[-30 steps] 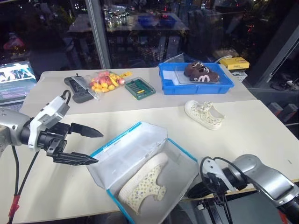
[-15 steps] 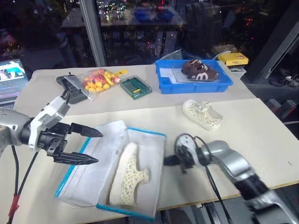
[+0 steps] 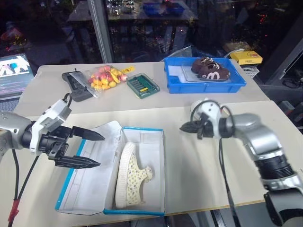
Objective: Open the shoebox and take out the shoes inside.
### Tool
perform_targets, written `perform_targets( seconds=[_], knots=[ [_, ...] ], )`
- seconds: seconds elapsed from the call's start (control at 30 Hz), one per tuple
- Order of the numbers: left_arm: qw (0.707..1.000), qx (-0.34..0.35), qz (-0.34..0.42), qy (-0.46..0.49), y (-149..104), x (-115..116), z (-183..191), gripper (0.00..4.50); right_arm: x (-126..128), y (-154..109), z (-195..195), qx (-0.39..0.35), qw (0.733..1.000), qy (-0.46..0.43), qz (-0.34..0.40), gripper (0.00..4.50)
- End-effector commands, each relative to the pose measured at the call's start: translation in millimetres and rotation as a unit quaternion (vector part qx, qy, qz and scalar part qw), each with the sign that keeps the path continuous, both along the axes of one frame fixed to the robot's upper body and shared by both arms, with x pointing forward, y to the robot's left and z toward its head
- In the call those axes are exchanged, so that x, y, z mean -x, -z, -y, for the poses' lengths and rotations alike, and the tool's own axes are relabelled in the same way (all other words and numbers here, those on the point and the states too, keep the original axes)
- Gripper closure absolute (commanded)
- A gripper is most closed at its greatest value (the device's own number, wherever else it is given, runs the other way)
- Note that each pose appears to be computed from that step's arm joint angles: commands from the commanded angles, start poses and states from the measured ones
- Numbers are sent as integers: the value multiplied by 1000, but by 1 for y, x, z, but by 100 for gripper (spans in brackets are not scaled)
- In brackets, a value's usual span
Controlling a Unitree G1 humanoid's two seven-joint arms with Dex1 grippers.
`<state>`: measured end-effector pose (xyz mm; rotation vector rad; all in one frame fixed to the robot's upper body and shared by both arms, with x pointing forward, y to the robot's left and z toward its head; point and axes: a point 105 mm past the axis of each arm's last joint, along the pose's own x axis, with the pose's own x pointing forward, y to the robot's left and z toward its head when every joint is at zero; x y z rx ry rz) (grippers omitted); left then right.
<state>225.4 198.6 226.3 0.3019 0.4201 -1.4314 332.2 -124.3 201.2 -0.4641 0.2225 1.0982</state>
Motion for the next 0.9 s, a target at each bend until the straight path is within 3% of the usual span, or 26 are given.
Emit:
perform_targets(
  seconds=[0.03,0.23,0.43,0.57,0.9],
  knots=[
    [1000,1,27,9,-8,-1,3,0,30,-31,-31,-18,995,-93,16,199],
    [1000,4,28,10,-7,-3,4,0,55,-31,-78,-13,983,-180,13,3],
    [1000,3,29,3,-6,-3,2,0,68,-24,-104,-11,973,-232,7,3],
    [1000,-1,29,-3,-5,-2,0,0,71,-5,-117,4,968,-250,-16,3],
    [1000,1,28,-11,-1,2,0,0,88,23,-112,62,949,-297,-87,3]
  ],
)
